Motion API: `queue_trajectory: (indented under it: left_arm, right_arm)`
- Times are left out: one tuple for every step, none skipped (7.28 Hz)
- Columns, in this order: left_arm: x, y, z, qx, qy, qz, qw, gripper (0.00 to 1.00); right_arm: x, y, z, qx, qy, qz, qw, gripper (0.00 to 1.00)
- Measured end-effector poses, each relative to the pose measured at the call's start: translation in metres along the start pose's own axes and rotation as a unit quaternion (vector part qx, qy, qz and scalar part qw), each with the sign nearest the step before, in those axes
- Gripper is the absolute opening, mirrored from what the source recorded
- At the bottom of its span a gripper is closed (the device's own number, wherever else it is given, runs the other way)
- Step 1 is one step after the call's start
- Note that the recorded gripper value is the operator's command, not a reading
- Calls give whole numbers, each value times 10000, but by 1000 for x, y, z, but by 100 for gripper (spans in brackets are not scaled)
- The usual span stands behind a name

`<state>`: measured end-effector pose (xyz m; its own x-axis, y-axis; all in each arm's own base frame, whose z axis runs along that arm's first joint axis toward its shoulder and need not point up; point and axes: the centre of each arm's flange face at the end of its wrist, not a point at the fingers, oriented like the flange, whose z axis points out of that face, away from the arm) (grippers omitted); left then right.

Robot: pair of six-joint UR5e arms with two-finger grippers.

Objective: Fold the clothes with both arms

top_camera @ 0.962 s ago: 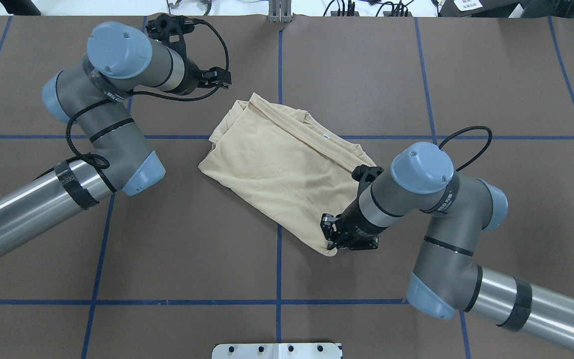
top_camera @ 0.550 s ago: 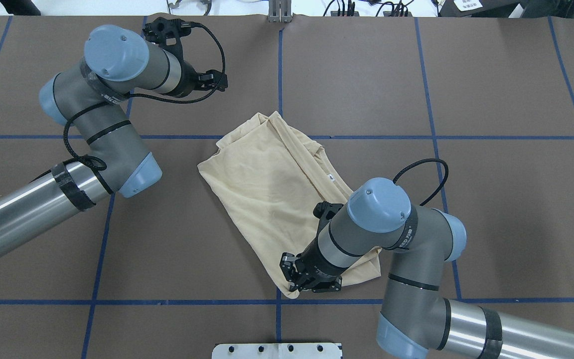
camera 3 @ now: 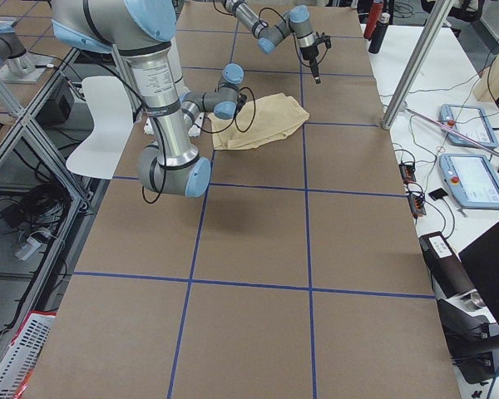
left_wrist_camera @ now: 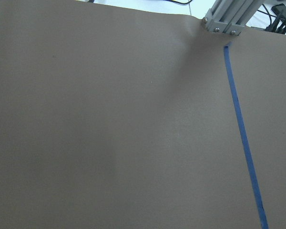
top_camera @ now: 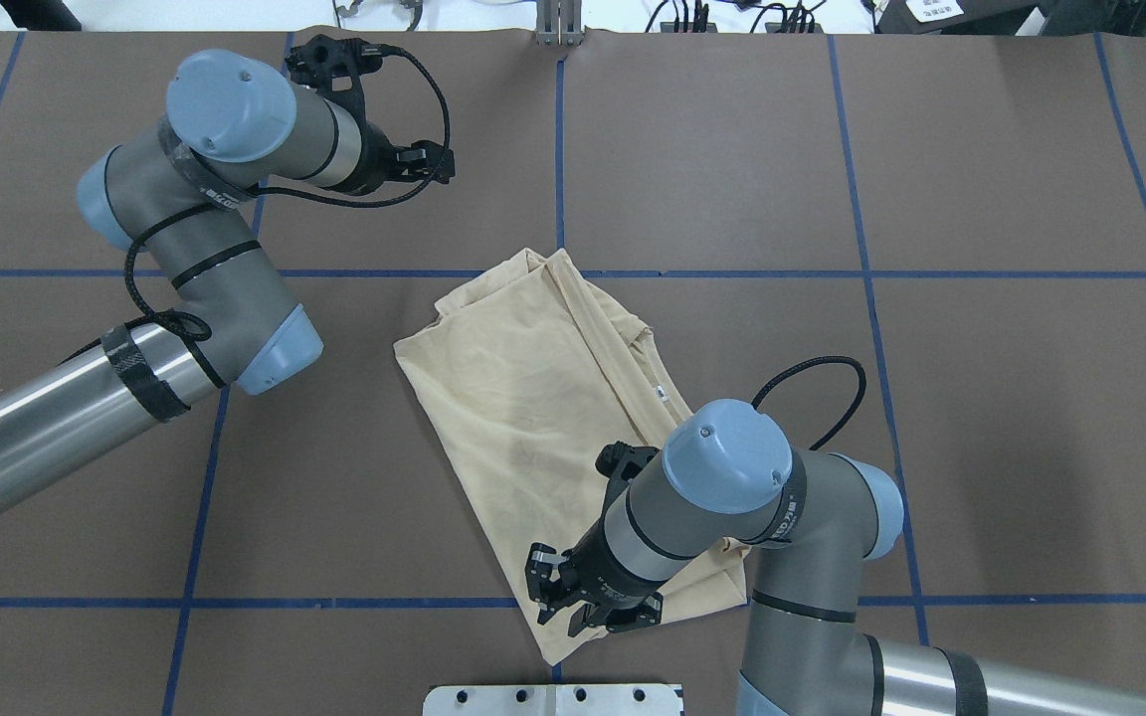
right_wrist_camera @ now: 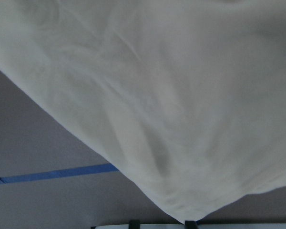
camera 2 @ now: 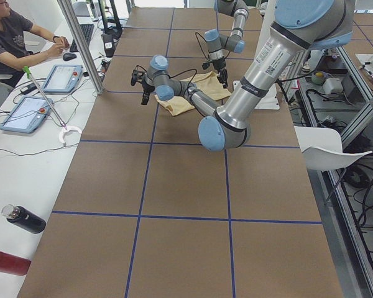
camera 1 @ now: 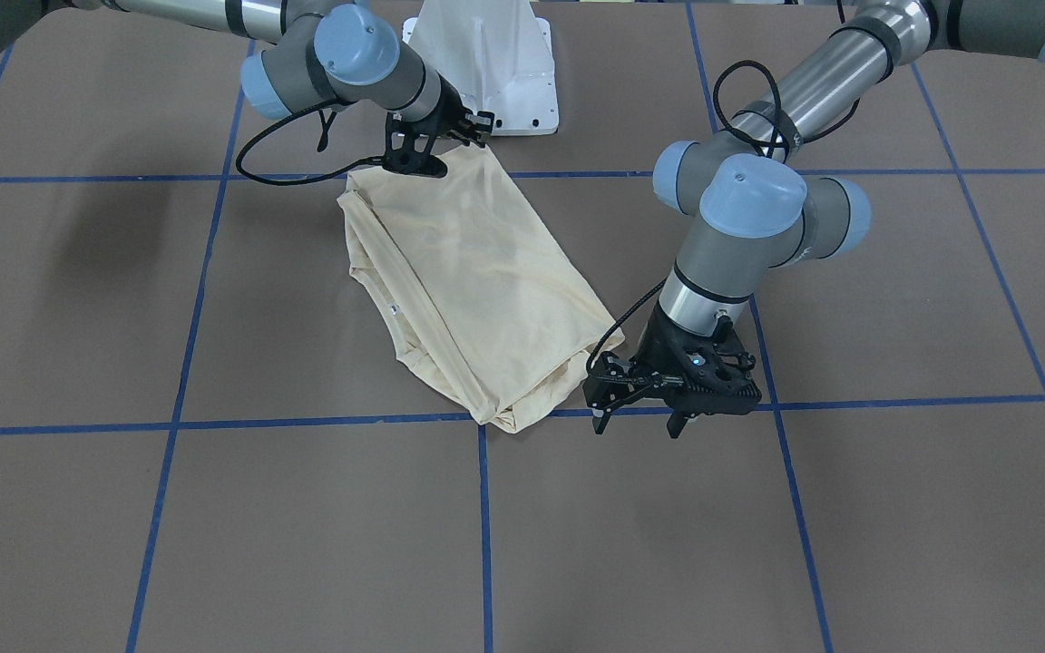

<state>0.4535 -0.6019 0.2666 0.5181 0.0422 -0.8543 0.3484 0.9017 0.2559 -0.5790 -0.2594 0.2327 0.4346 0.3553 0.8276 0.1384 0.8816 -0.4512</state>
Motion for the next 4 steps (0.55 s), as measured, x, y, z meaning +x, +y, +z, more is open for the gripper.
queue_trajectory:
  left_arm:
    - [0, 2, -6, -13, 58, 14, 10000, 99]
    - [-7, 10, -15, -76, 124, 24, 9999, 99]
    - [-17, 20, -25, -194, 178, 26, 9997, 99]
    - [-22, 30, -32, -362, 231, 3, 9991, 99]
  right_arm:
    - [-3, -14, -15, 182, -101, 10, 9998, 100]
    - [-6, -37, -36, 416, -212, 74, 9989, 100]
    - [-9, -62, -62, 679, -340, 157, 9970, 100]
    - [-11, -86, -89, 979, -478, 223, 9938, 100]
